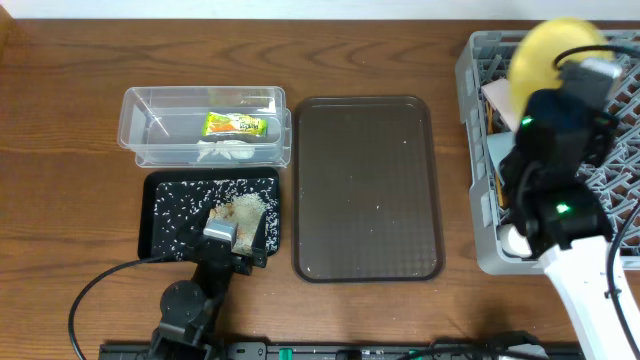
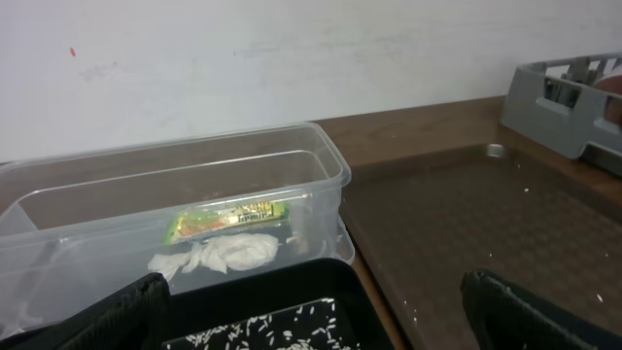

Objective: Sort waste into correct bins and load items into the dishwasher rack

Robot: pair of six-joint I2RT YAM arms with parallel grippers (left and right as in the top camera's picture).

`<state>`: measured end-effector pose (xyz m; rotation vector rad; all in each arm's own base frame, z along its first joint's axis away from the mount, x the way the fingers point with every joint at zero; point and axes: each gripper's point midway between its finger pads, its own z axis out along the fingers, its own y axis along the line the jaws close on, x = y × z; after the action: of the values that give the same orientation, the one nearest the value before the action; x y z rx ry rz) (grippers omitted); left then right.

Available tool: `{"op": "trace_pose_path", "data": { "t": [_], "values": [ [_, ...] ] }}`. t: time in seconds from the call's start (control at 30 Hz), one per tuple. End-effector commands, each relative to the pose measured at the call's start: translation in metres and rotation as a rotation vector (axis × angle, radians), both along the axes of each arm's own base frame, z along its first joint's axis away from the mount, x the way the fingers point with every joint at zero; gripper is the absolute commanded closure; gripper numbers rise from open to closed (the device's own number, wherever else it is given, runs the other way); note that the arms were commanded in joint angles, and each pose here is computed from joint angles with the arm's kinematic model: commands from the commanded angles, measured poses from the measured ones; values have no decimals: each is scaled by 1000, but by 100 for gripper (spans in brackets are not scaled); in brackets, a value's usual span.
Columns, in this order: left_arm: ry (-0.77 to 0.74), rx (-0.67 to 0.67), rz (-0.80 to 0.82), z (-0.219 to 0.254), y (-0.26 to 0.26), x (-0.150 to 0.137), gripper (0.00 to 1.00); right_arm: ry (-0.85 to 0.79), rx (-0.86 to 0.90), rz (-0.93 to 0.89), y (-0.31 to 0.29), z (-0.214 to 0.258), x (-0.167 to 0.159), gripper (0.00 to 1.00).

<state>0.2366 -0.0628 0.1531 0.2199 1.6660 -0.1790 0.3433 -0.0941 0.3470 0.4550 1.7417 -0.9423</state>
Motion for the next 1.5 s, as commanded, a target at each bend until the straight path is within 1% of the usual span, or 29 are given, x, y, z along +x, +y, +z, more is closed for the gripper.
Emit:
{"op": "trace_pose_path", "data": {
  "t": [0.0,0.17,0.43,0.57,0.6,0.63,0.67,0.73,0.77,0.8,0.9,0.97,1.03,1.1,1.17,1.27,1.33,1.47],
  "values": [
    [47,16,11,-17,2,0,3,182,-150,-128,-38,-2,-5,99],
    [47,16,11,-17,2,0,3,367,-206,-194,-70,-35,8,99],
    [47,16,11,-17,2,0,3,501,-211,-199,-81,-87,35,99],
    [47,16,11,-17,2,0,3,548,-210,-148,-74,-108,49,99],
    [47,16,11,-17,2,0,3,556,-213,-130,-69,-113,53,95],
    [47,16,11,-17,2,0,3,559,-215,-120,-65,-114,55,89],
    [47,16,11,-17,2,0,3,559,-217,-103,-60,-115,58,86],
    [47,16,11,-17,2,0,3,555,-222,-65,-48,-116,63,85],
    [47,16,11,-17,2,0,3,560,-231,-50,-42,-116,65,83],
    [47,16,11,-17,2,0,3,568,-243,-31,-35,-116,67,78],
    [47,16,11,-17,2,0,3,577,-269,3,-20,-115,71,45],
    [47,16,11,-17,2,0,3,564,-273,21,-11,-113,74,34],
    [47,16,11,-17,2,0,3,523,-254,37,0,-110,75,26],
    [47,16,11,-17,2,0,3,458,-217,48,9,-103,73,22],
    [47,16,11,-17,2,0,3,398,-176,93,21,-93,71,21],
    [47,16,11,-17,2,0,3,310,-83,221,45,-75,63,19],
    [47,16,11,-17,2,0,3,255,16,314,62,-66,52,19],
    [47,16,11,-17,2,0,3,202,293,604,114,-59,20,20]
  ]
}}
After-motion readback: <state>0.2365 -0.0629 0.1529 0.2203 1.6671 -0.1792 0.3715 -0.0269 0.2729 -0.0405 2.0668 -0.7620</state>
